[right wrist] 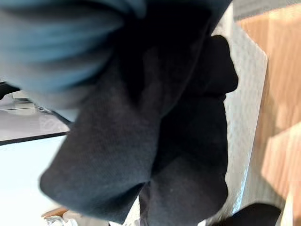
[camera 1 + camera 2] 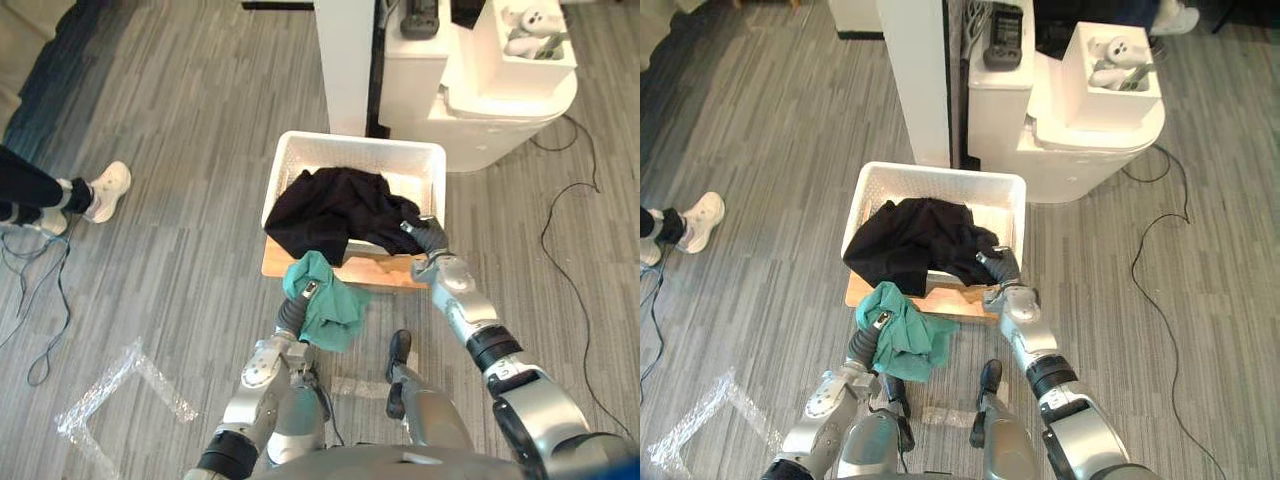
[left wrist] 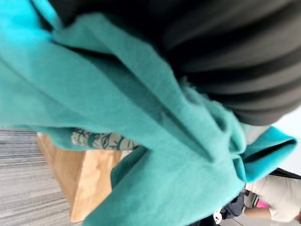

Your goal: Tidy the bed and pick cloth on bed and put in laundry

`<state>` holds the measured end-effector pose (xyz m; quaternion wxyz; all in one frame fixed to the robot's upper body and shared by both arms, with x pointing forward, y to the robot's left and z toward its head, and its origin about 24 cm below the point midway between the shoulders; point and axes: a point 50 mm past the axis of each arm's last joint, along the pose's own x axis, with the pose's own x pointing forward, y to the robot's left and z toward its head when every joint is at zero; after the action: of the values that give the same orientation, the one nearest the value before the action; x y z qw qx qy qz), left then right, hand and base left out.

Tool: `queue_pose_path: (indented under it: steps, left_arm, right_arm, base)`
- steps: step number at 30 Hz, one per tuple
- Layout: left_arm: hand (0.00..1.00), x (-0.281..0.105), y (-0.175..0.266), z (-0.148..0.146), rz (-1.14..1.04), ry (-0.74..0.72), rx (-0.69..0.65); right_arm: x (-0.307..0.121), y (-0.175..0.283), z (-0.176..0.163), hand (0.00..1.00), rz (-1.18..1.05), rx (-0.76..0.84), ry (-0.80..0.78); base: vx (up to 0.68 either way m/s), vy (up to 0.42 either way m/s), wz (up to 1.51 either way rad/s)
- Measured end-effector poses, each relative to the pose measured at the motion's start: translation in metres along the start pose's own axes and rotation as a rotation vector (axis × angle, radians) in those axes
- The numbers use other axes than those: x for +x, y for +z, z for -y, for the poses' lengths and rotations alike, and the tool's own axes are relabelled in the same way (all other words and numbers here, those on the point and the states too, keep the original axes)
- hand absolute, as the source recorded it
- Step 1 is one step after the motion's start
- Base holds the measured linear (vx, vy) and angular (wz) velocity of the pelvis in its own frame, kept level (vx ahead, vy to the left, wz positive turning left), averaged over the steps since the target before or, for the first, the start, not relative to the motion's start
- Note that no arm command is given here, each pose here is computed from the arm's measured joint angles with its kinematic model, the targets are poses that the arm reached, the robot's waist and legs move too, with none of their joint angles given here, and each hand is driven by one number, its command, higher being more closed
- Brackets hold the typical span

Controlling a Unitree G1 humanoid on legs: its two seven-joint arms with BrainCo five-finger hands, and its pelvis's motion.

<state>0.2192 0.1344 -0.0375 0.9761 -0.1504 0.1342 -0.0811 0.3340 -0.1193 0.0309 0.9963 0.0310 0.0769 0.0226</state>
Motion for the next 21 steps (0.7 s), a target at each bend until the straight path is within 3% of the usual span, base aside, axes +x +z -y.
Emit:
queue_pose_path:
  steps: [7,8,21]
  left_arm:
    - [1.0,-0.002,0.001,-0.001,0.021,0.006,0.003]
    - [1.0,-0.002,0.001,-0.001,0.02,0.006,0.003]
    - [1.0,-0.005,-0.009,-0.002,-0.003,0.025,-0.013]
  right_arm:
    - [0.0,0.001,-0.012,1.0,0.008,-0.044,0.025]
    - [0.001,0.001,-0.012,0.0,0.009,-0.045,0.025]
    - [0.011,0.016,-0.021,0.0,0.037,-0.164,0.025]
  base:
    - [0.02,0.012,0.01]
    - [0.0,0.0,0.0]
    - [0.0,0.001,0.0]
